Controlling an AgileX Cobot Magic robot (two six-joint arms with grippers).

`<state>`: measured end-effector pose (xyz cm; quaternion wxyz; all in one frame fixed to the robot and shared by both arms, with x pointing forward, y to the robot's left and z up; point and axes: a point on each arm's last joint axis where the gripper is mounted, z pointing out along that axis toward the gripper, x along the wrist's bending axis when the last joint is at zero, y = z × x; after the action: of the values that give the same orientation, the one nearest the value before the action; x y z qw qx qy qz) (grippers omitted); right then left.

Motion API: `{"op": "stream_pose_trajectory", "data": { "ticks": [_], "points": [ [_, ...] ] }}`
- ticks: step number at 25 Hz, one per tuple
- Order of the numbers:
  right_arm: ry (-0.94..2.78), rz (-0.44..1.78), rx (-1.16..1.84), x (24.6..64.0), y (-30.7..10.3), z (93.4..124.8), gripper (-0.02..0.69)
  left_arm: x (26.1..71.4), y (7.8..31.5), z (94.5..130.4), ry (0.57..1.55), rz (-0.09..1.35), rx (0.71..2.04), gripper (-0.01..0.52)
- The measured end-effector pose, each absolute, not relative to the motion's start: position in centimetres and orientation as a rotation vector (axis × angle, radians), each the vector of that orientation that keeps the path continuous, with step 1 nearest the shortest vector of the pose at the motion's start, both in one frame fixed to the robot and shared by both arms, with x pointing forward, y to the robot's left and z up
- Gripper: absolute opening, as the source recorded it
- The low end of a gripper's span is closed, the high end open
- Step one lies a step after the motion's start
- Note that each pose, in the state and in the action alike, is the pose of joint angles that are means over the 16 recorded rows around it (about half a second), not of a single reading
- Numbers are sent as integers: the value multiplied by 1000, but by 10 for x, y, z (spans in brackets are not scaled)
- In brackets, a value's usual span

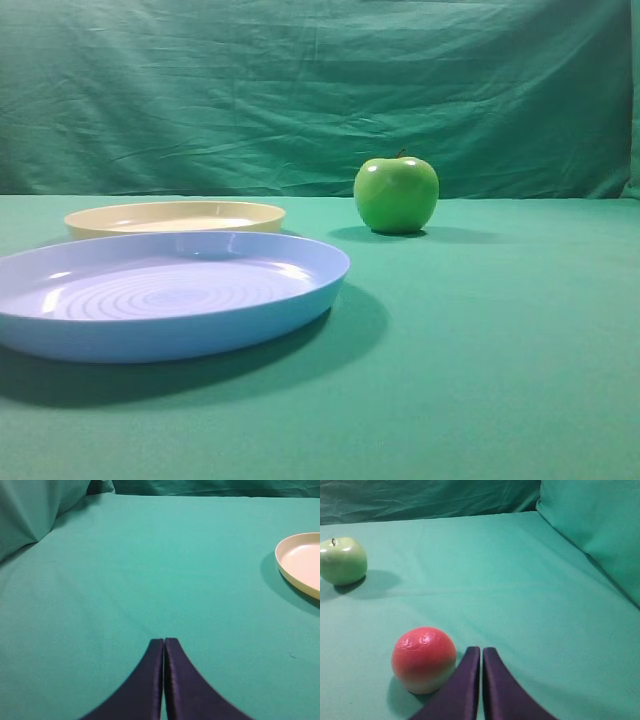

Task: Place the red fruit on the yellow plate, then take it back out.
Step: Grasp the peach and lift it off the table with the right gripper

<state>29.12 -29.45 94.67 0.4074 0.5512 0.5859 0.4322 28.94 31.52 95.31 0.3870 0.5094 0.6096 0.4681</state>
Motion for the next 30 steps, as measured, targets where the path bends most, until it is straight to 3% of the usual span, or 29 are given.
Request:
{"op": "stream_pose_trajectory", "data": {
  "ticks": [12, 30],
  "points": [
    [1503, 1074, 1407, 291, -294, 963, 0, 289, 315, 953, 1551, 1192, 1297, 0],
    [1799, 994, 1438, 324, -282, 1094, 17, 289, 315, 953, 1551, 1192, 1297, 0]
  ]
}}
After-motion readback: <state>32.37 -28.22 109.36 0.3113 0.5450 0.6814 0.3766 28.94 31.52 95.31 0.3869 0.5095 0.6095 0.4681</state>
